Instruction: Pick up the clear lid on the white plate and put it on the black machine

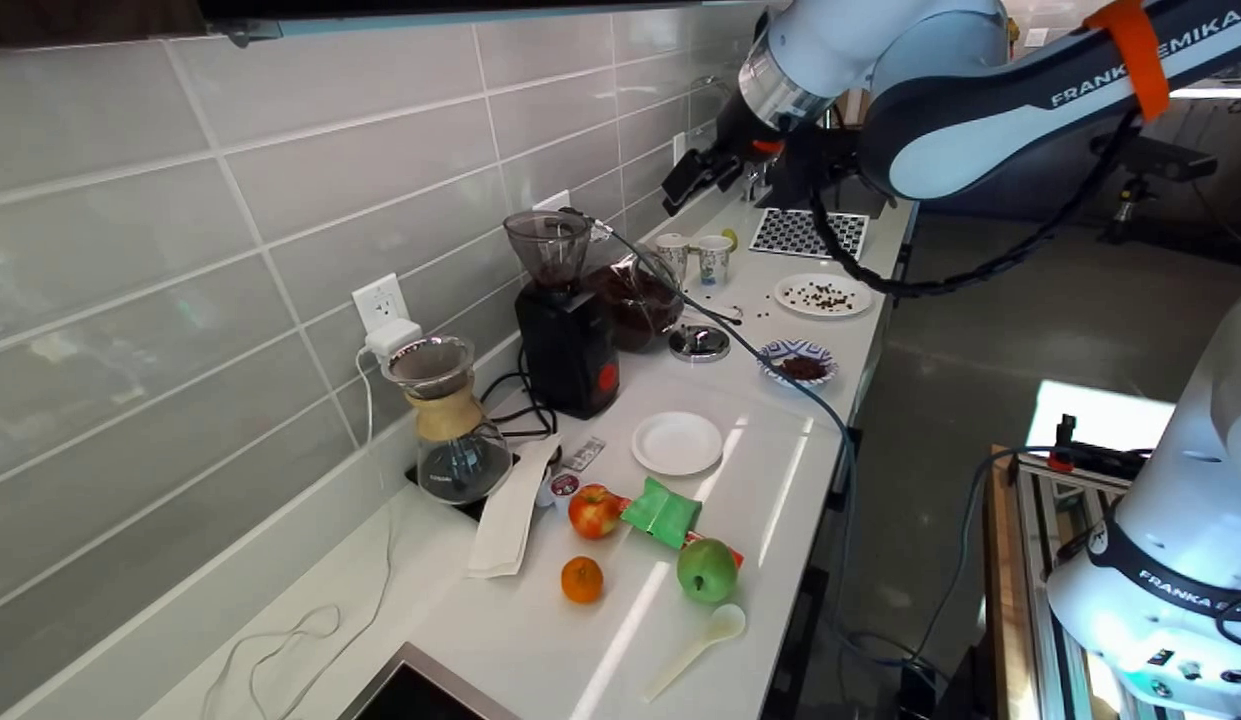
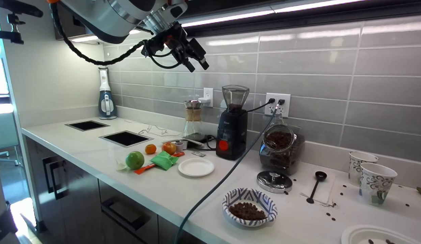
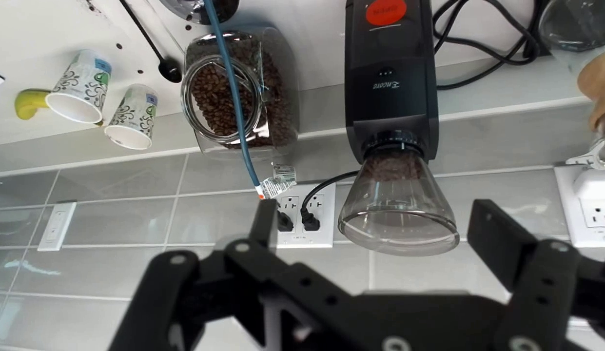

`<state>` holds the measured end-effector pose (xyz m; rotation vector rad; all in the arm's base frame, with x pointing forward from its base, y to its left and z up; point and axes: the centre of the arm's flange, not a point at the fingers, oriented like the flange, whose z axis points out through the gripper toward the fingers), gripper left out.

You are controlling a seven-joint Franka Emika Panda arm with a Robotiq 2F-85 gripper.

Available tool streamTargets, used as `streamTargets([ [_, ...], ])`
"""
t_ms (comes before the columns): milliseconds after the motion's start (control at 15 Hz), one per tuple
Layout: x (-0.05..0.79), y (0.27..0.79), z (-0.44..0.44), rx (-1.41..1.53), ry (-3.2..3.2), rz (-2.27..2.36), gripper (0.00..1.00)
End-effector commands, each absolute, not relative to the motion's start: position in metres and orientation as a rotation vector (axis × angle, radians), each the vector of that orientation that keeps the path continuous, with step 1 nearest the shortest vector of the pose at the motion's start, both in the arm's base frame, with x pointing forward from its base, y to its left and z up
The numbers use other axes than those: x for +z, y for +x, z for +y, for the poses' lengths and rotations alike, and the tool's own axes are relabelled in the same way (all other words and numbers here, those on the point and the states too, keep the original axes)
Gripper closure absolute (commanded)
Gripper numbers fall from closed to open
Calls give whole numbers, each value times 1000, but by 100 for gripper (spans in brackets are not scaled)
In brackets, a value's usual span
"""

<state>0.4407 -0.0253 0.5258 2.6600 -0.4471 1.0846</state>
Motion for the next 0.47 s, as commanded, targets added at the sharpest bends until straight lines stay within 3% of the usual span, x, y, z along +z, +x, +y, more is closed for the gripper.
streamTargets([
  [0, 524, 427, -21, 1095, 2622, -486, 0],
  [400, 530, 435, -24, 1096, 2628, -459, 0],
])
